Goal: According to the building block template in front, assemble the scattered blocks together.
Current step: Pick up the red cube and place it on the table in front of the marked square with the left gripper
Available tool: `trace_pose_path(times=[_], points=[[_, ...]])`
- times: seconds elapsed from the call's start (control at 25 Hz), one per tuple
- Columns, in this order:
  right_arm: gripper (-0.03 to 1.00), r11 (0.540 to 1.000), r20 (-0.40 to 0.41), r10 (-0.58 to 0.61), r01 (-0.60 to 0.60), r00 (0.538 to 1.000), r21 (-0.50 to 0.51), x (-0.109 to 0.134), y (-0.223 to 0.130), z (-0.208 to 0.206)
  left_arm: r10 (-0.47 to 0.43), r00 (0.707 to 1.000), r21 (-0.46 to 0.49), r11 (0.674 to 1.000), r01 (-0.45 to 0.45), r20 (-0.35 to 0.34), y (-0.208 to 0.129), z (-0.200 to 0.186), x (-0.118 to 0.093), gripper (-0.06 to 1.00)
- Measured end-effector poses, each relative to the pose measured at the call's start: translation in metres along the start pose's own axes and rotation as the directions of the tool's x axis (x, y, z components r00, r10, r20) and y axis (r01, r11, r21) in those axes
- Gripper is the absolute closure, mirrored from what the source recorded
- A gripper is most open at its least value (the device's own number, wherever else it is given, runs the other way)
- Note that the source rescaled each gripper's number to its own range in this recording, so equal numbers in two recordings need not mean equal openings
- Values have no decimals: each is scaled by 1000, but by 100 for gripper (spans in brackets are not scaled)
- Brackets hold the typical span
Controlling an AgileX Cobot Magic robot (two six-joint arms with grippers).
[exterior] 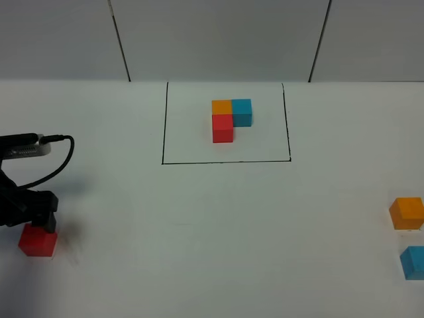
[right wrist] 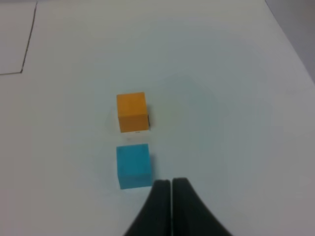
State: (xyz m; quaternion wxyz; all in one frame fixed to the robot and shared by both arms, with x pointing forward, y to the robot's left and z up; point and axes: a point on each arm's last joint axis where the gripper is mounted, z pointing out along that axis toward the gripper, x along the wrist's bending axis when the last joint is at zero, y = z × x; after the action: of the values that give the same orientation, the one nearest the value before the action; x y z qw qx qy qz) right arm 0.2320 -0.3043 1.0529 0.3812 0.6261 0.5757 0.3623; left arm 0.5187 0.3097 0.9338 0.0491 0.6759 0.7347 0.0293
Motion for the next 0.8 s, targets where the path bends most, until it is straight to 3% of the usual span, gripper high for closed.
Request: trace_pose_path(times=[0.52, 0.8], points=[[97, 1000, 0, 0, 0, 1000, 0, 0, 0, 0, 3, 1000, 39, 999, -3, -4, 4, 28, 1, 2], [97, 1000, 0, 0, 0, 1000, 0, 0, 0, 0, 1, 1000, 48, 999, -1, -4, 4, 31, 1, 19]])
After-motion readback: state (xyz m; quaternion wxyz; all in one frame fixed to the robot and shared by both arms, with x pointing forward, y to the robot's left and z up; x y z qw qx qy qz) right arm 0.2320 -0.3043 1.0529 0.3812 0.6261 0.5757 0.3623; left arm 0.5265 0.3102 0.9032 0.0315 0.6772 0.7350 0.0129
